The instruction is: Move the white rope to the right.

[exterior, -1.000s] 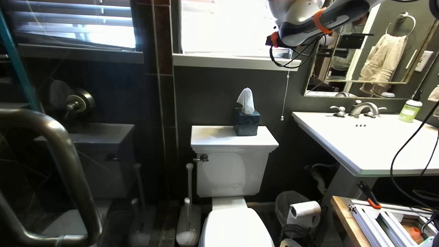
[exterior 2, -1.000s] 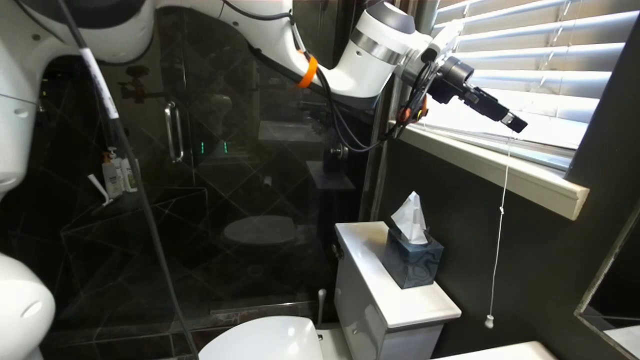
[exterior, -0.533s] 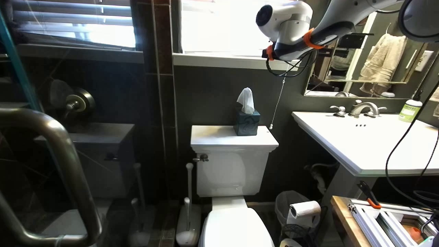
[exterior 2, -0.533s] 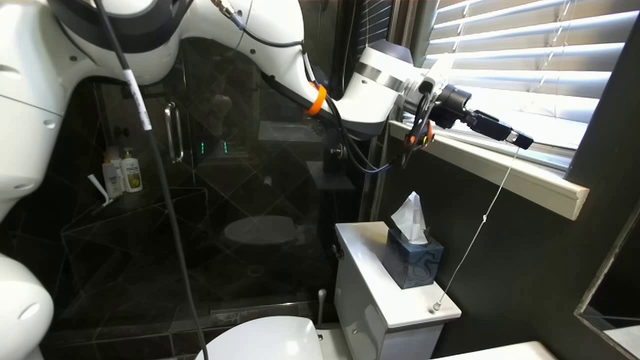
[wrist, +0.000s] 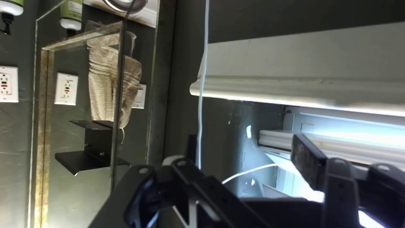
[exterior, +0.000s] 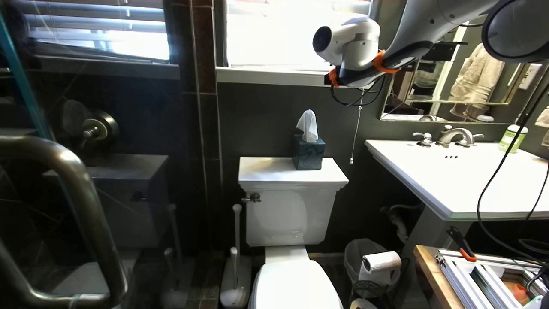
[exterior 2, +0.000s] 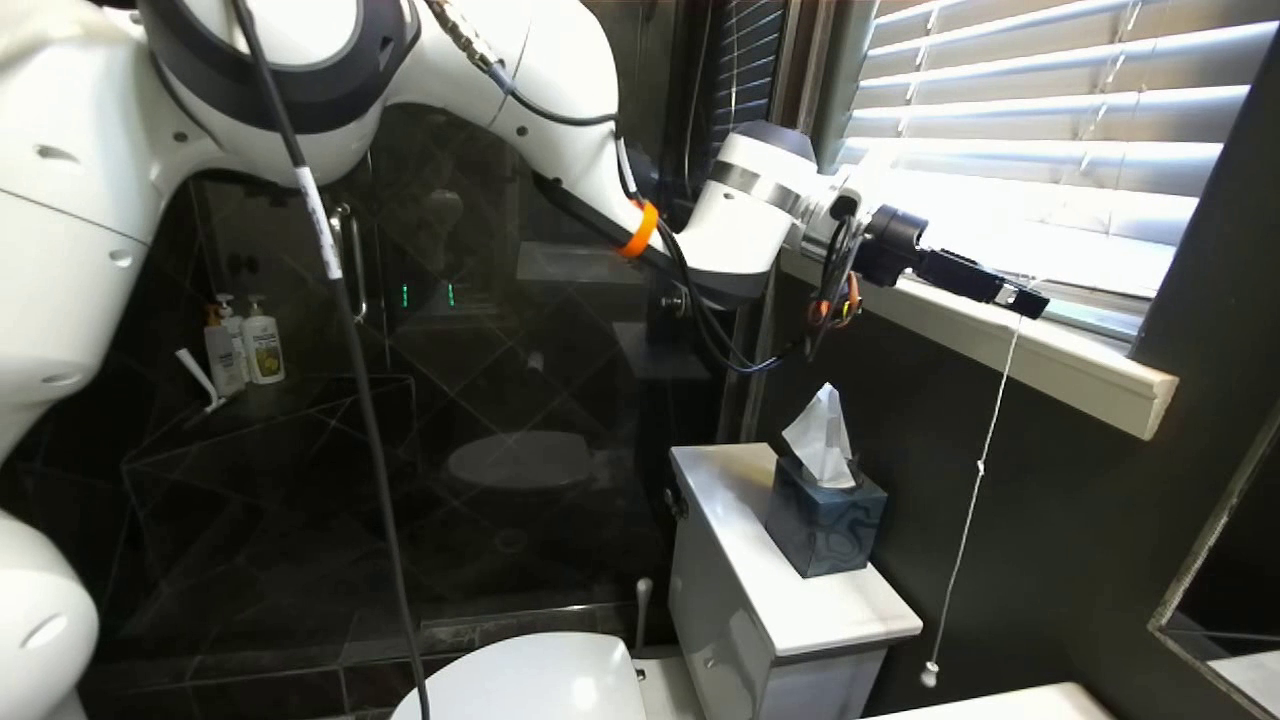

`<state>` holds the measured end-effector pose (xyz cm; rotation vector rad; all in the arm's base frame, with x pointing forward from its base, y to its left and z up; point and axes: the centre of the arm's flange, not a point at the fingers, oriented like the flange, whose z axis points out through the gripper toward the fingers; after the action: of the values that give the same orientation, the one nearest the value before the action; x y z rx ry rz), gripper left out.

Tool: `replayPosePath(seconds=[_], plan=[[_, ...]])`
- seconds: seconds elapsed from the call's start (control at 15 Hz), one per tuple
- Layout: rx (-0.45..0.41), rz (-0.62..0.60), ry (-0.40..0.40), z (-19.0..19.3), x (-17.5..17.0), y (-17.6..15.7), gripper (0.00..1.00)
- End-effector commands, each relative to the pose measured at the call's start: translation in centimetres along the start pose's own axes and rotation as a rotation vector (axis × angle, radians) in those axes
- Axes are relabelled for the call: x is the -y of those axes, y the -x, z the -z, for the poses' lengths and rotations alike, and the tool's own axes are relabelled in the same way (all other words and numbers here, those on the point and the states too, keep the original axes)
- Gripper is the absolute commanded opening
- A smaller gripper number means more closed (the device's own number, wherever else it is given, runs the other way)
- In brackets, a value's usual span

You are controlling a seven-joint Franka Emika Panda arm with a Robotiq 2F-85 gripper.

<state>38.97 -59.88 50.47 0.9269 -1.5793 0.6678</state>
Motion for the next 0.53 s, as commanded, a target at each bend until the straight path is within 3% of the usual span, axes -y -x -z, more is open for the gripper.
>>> replayPosePath(seconds=[0.0,0.2,0.47], plan=[[-0.037,0.0,-0.007,-0.2,0.1,-0.6,1.0],[-0.022,0.058,-0.013,0.0,0.0,-0.1,1.0],[-0.032,0.253,-0.016,-0.2,-0.6,0.9,1.0]])
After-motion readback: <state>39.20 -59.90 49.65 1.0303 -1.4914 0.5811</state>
